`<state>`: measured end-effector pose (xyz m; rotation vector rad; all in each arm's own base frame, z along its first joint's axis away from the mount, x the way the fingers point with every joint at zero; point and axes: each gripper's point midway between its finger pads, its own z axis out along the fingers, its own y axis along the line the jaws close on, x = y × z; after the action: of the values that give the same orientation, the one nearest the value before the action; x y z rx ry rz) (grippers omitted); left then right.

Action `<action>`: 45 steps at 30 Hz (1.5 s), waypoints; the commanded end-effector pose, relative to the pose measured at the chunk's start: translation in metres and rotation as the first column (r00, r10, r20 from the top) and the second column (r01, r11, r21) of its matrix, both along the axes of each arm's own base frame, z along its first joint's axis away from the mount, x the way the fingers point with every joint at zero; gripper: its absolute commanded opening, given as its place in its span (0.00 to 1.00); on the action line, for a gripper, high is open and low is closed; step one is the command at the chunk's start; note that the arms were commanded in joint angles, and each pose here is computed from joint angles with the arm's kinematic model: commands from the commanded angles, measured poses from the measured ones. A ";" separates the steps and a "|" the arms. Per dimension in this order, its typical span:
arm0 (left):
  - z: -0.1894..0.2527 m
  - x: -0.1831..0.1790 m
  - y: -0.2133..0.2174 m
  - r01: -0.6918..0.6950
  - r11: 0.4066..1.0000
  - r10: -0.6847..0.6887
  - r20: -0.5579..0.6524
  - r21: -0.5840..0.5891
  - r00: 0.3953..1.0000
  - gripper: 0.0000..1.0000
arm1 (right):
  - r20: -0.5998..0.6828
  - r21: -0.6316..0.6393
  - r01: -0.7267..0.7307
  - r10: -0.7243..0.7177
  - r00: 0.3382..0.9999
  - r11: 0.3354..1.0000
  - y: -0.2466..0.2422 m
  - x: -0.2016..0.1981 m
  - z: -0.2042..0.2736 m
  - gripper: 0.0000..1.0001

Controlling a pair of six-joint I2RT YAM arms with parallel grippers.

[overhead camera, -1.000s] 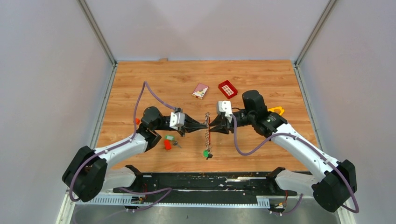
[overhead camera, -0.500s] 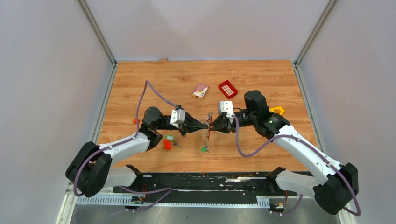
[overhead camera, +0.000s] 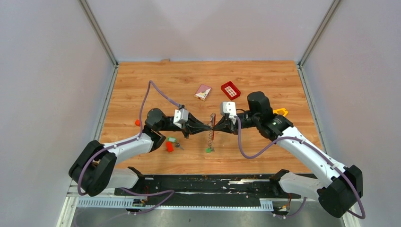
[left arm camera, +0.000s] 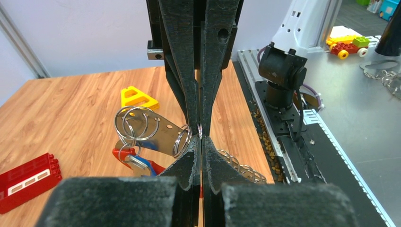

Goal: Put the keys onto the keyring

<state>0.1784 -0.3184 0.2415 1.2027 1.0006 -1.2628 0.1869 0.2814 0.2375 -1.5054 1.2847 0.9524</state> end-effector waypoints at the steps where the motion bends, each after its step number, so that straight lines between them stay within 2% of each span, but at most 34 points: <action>1: 0.008 0.001 -0.001 0.001 1.000 0.000 0.021 -0.027 1.000 0.00 | 0.104 0.035 0.004 -0.007 0.995 0.999 0.001 0.005 0.023 0.00; 3: 0.007 0.002 -0.002 0.005 1.000 -0.004 0.021 -0.018 1.000 0.06 | 0.126 0.016 0.016 -0.018 0.992 1.000 -0.002 0.007 0.022 0.00; 6: 0.003 0.002 -0.002 0.017 1.000 -0.017 0.045 0.020 0.999 0.20 | 0.174 -0.031 0.044 -0.038 0.984 0.999 -0.009 0.012 0.017 0.00; 10: -0.010 0.016 0.000 -0.041 0.987 0.021 0.134 0.154 0.991 0.42 | 0.223 -0.134 0.086 -0.055 0.973 0.987 -0.017 0.014 0.002 0.00; 13: -0.010 0.024 0.001 -0.066 0.972 0.020 0.202 0.225 0.979 0.48 | 0.228 -0.206 0.110 -0.062 0.972 0.972 -0.020 0.013 -0.008 0.00; 19: -0.021 0.021 -0.003 -0.023 0.951 -0.050 0.226 0.309 0.973 0.45 | 0.226 -0.262 0.156 -0.096 0.969 0.952 -0.018 0.015 -0.006 0.00; 22: -0.025 0.017 -0.006 0.005 0.949 -0.076 0.216 0.316 0.973 0.40 | 0.230 -0.271 0.186 -0.125 0.965 0.944 -0.018 0.020 -0.004 0.00; 28: -0.026 0.013 -0.007 0.020 0.948 -0.092 0.211 0.317 0.973 0.40 | 0.231 -0.312 0.233 -0.164 0.959 0.921 -0.020 0.028 -0.006 0.00; 32: -0.026 0.018 -0.002 -0.034 0.946 -0.048 0.244 0.322 0.969 0.42 | 0.224 -0.319 0.230 -0.163 0.961 0.919 -0.019 0.027 -0.009 0.00; 38: -0.018 0.034 0.010 -0.189 0.930 0.084 0.317 0.316 0.945 0.45 | 0.191 -0.330 0.216 -0.159 0.969 0.919 -0.018 0.024 -0.016 0.00; 42: -0.008 0.010 0.012 -0.093 0.951 -0.006 0.317 0.296 0.948 0.47 | 0.164 -0.327 0.201 -0.154 0.974 0.924 -0.016 0.021 -0.018 0.00; 45: -0.010 -0.006 0.013 -0.011 0.949 -0.075 0.261 0.315 0.962 0.45 | 0.146 -0.327 0.196 -0.156 0.977 0.924 -0.014 0.021 -0.018 0.00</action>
<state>0.1947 -0.3062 0.2258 1.5425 1.0588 -0.8611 0.2055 0.2558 0.2025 -1.6841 1.5588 0.4931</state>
